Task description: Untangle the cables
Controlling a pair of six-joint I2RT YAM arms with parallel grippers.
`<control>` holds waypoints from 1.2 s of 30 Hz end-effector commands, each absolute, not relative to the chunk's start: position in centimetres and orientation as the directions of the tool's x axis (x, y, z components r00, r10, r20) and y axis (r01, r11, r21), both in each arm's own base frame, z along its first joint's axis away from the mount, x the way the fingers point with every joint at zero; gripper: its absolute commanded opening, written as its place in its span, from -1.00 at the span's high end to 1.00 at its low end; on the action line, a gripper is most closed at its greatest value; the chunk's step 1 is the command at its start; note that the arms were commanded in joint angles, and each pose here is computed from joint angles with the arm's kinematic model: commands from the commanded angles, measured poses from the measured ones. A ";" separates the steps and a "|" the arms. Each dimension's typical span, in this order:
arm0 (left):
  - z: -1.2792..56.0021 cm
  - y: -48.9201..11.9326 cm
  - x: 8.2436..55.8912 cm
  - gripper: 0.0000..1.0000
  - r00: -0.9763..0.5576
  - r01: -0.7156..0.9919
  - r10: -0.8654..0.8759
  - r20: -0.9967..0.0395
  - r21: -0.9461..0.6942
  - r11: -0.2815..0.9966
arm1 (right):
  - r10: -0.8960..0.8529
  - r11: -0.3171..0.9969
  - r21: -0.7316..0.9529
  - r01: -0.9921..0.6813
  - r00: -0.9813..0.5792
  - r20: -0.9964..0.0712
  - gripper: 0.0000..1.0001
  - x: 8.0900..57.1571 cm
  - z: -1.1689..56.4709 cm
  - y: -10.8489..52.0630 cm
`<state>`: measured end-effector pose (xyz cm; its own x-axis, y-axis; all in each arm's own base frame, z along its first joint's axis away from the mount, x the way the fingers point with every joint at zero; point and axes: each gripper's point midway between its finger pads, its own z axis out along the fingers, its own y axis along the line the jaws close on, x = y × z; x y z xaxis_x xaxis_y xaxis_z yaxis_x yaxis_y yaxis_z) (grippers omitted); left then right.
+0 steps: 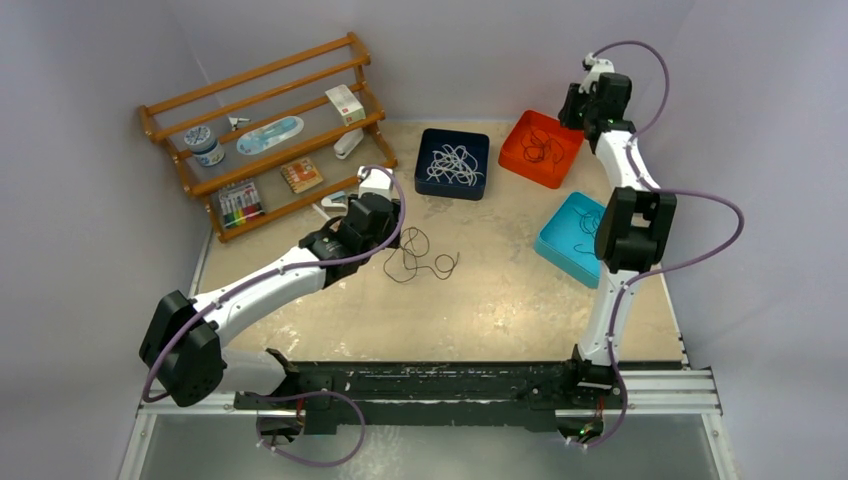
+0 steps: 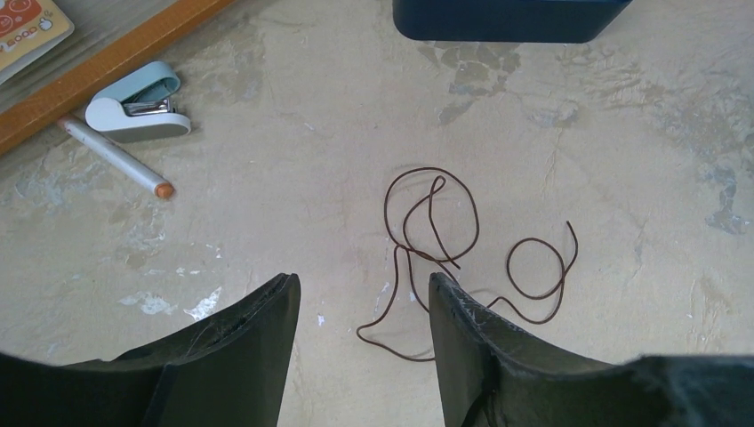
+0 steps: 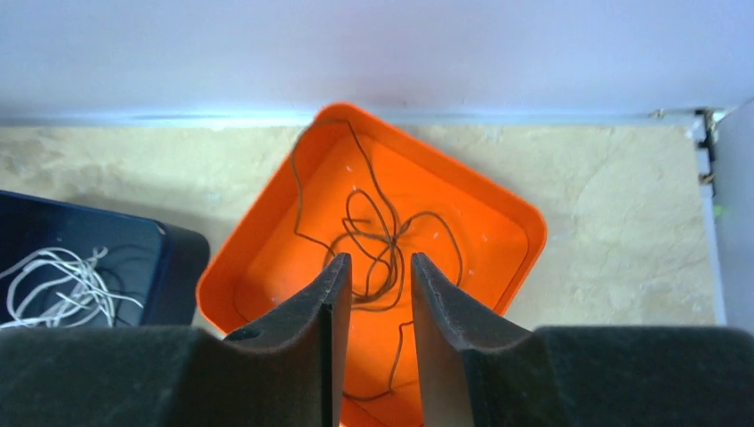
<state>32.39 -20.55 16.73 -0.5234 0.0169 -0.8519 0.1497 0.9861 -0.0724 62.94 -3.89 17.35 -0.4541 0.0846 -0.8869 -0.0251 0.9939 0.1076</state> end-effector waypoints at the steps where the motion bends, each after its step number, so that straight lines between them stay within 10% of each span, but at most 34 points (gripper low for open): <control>1: 18.1 -20.8 32.9 -0.09 -0.484 0.140 -0.034 -0.874 -0.116 0.983 | 0.064 0.988 0.109 -0.113 -0.346 -0.936 0.31 63.1 22.2 -2.4; 36: 17.6 -19.7 32.7 -0.09 -0.490 0.108 -0.017 -0.872 -0.080 0.991 | 0.165 0.872 0.338 -0.353 -0.440 -0.883 0.12 68.1 13.8 4.1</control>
<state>32.33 -20.10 16.34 -0.5255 0.0224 -0.8505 0.1346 0.9893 -0.0571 66.97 3.15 10.76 -0.5091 0.1483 -0.8478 -0.2872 0.8993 0.3298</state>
